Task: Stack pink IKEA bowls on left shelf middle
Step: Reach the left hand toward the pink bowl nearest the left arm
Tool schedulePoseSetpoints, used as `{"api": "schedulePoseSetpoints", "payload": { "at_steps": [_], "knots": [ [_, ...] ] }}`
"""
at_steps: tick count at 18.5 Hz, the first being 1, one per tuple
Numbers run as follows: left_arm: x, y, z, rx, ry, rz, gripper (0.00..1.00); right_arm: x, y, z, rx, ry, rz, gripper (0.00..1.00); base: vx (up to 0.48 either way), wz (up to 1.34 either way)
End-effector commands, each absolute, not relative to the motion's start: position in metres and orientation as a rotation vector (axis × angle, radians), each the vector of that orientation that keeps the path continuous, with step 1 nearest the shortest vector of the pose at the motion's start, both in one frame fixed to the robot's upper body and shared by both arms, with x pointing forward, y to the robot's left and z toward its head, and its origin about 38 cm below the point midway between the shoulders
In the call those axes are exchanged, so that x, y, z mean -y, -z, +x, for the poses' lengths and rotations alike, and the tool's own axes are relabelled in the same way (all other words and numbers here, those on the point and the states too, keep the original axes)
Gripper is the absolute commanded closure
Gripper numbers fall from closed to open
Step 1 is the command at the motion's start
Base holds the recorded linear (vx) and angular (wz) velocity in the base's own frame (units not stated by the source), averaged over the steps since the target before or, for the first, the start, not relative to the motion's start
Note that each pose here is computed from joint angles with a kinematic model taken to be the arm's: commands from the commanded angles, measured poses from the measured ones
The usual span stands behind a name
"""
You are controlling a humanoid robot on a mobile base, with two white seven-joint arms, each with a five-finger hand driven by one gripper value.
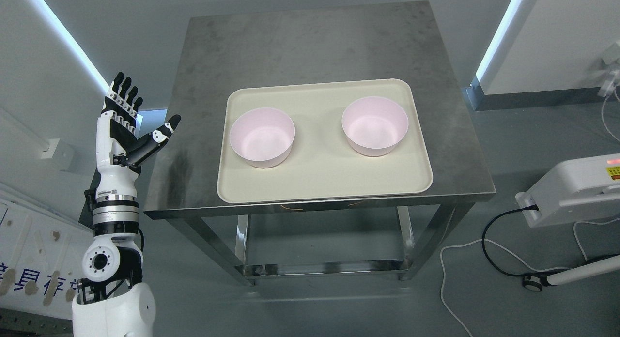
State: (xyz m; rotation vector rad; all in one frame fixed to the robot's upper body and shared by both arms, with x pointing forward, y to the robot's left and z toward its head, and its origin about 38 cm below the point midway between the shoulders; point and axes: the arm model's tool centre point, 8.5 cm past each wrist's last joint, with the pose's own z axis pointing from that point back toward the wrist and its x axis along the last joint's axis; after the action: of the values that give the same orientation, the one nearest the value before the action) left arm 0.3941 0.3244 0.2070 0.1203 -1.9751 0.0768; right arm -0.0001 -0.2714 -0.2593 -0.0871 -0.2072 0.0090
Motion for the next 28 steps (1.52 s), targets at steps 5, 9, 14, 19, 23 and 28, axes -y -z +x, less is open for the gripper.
{"api": "schedulePoseSetpoints", "payload": {
  "at_steps": [5, 9, 14, 19, 23, 28],
  "knots": [
    [-0.323, -0.216, 0.395, 2.000, 0.082, 0.083, 0.00, 0.283, 0.258, 0.006, 0.225, -0.006, -0.105, 0.00, 0.000, 0.00],
    [-0.332, -0.250, 0.412, 2.003, 0.438, 0.031, 0.00, 0.283, 0.258, 0.006, 0.225, -0.006, -0.105, 0.00, 0.000, 0.00],
    [-0.305, -0.273, 0.442, 1.872, 0.719, -0.092, 0.06, 0.283, 0.258, 0.006, 0.225, -0.006, -0.105, 0.00, 0.000, 0.00],
    [-0.248, -0.238, 0.464, 1.695, 0.833, -0.067, 0.05, 0.283, 0.258, 0.006, 0.225, -0.006, -0.105, 0.00, 0.000, 0.00],
    [-0.217, -0.224, 0.470, 1.643, 0.777, -0.150, 0.15, 0.283, 0.258, 0.006, 0.225, -0.006, -0.105, 0.00, 0.000, 0.00],
    [-0.202, -0.228, 0.476, 1.626, 0.846, -0.141, 0.17, 0.283, 0.258, 0.006, 0.225, -0.006, -0.105, 0.00, 0.000, 0.00]
  ]
}}
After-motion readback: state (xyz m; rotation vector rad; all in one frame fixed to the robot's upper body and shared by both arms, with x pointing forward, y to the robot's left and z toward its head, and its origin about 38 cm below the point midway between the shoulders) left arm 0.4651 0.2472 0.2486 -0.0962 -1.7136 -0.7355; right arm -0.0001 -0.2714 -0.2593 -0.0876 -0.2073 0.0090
